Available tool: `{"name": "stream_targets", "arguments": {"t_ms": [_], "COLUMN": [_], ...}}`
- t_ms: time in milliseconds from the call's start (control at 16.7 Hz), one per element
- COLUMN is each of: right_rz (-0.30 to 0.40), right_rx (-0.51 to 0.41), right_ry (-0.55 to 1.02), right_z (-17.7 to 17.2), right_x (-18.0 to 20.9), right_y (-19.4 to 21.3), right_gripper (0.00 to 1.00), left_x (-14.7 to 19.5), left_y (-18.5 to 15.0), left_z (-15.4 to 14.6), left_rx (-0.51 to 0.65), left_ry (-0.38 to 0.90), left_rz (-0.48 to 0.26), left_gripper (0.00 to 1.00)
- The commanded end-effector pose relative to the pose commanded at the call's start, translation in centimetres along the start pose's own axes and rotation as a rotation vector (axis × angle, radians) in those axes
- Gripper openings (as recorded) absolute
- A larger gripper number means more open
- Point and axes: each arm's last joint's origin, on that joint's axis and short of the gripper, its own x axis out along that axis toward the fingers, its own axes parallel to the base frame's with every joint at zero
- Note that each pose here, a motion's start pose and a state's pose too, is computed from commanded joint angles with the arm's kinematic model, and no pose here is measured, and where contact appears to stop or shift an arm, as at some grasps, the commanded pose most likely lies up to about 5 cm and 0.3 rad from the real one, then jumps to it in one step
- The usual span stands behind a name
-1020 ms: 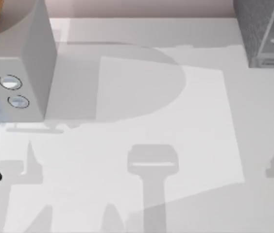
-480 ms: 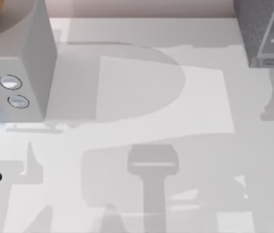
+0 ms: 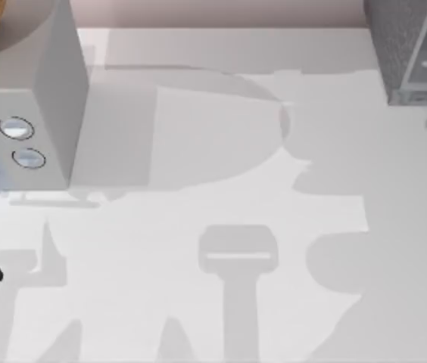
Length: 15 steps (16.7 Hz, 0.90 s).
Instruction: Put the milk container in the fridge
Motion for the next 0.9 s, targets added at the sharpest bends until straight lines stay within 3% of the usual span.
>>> {"name": "stream_targets", "arguments": {"t_ms": [360,900], "right_rz": [0.003,0.009], "right_rx": [0.002,0.008], "right_ry": [-0.015,-0.001], "right_z": [-6.1,-7.0], "right_x": [4.2,5.3], "right_y": [-2.6,-2.6], "right_gripper": [0.00,0.00], "left_x": [0.0,0.0], "left_y": [0.0,0.0], "left_z": [0.0,0.0], "left_rx": [0.000,0.000], "left_ry": [0.000,0.000], "left_rz": [0.000,0.000], "left_gripper": [1.00,1.00]}}
